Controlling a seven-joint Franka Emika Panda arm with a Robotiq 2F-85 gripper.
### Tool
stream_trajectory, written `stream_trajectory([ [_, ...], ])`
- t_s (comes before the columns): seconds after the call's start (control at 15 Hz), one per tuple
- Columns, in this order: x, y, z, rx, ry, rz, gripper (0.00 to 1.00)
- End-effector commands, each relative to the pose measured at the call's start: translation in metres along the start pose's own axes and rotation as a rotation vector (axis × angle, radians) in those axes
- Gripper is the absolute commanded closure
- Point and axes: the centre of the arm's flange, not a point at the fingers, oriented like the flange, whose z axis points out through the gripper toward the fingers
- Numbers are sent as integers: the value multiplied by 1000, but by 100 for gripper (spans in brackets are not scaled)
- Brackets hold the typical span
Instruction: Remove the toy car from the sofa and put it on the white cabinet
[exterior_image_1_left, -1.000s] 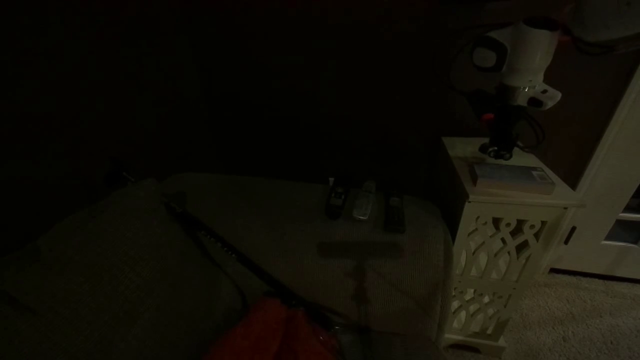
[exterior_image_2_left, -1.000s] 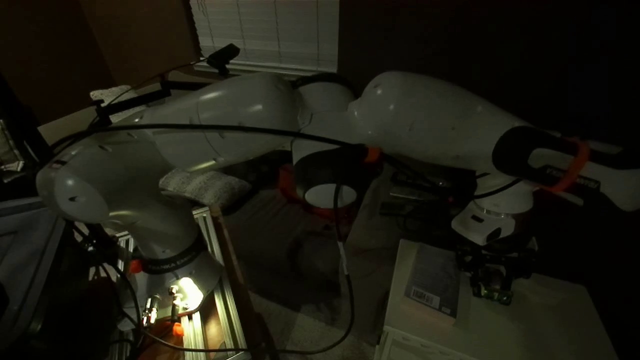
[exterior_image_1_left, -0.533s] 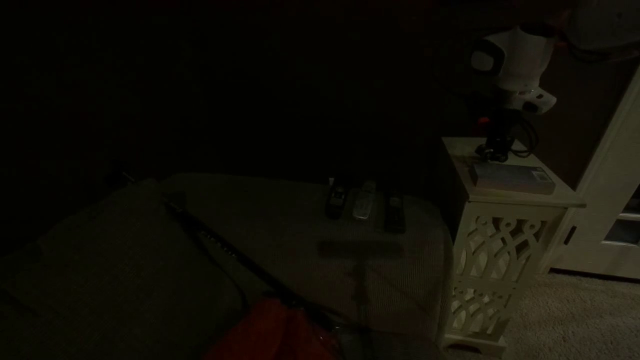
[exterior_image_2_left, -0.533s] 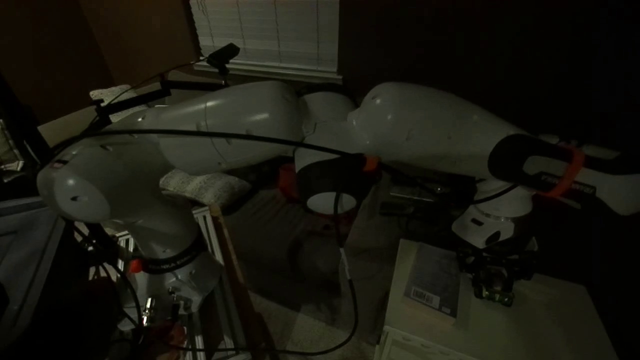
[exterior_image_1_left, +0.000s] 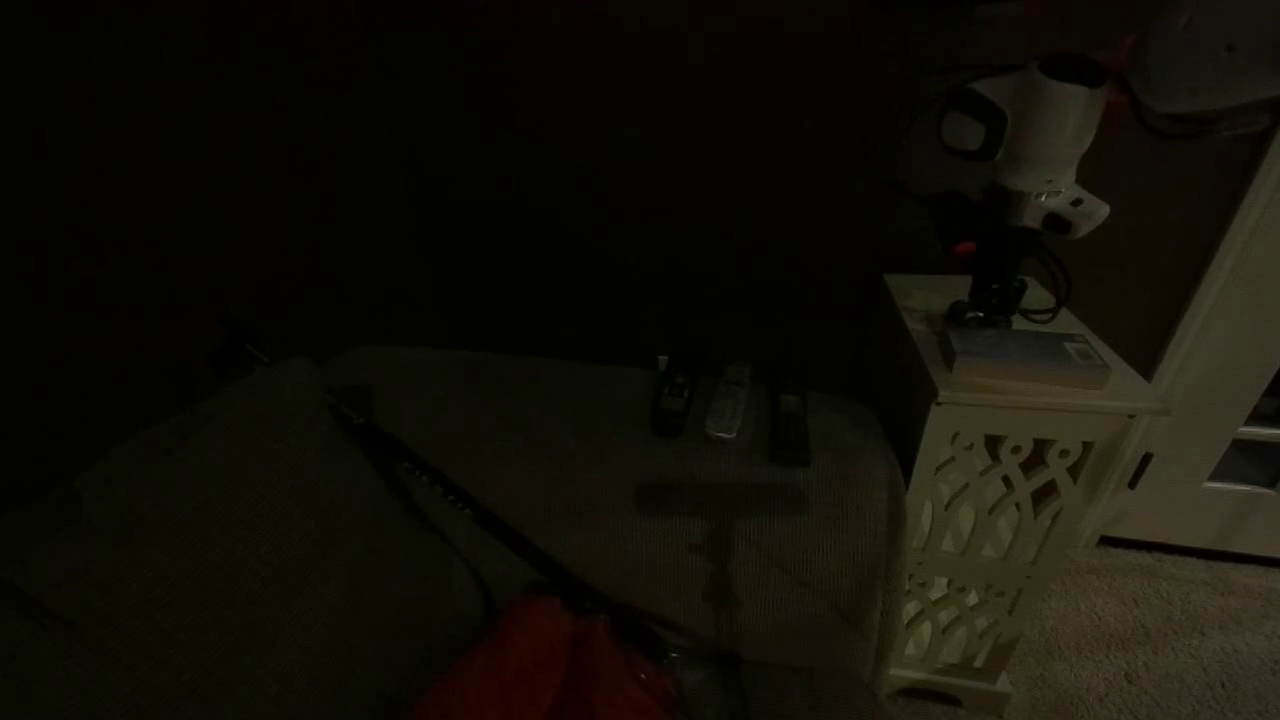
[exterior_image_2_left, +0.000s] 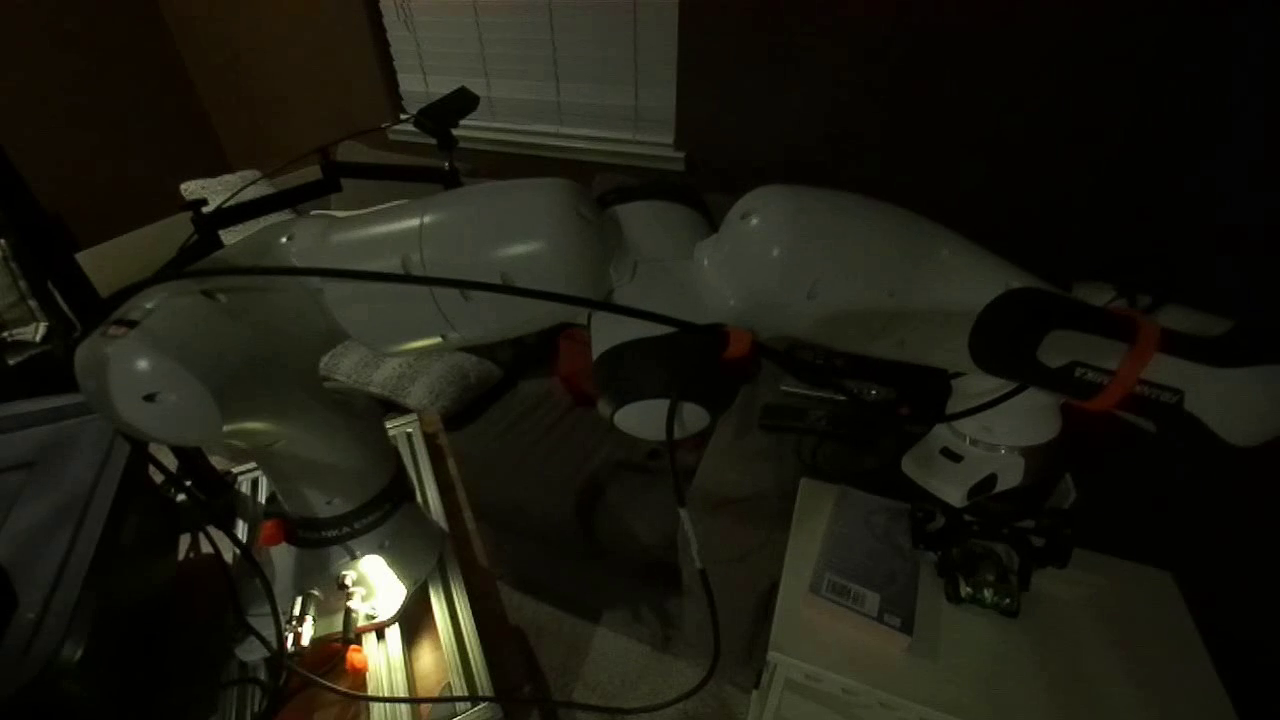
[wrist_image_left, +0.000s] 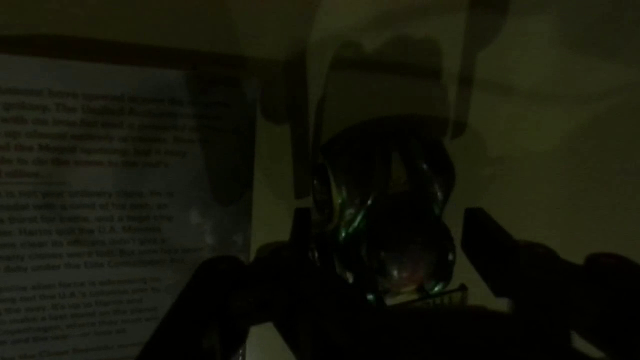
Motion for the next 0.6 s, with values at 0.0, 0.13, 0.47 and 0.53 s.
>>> stream_trajectory([
  [0.0,-16,-39,-3,-20,5,16,0],
  [0.13,-8,-35,-27,-20,-30,19,0],
  [0.47,24,-16,-96,-66,-103,-111,0],
  [0.53,29,-13,-100,-57,-115,-158,0],
])
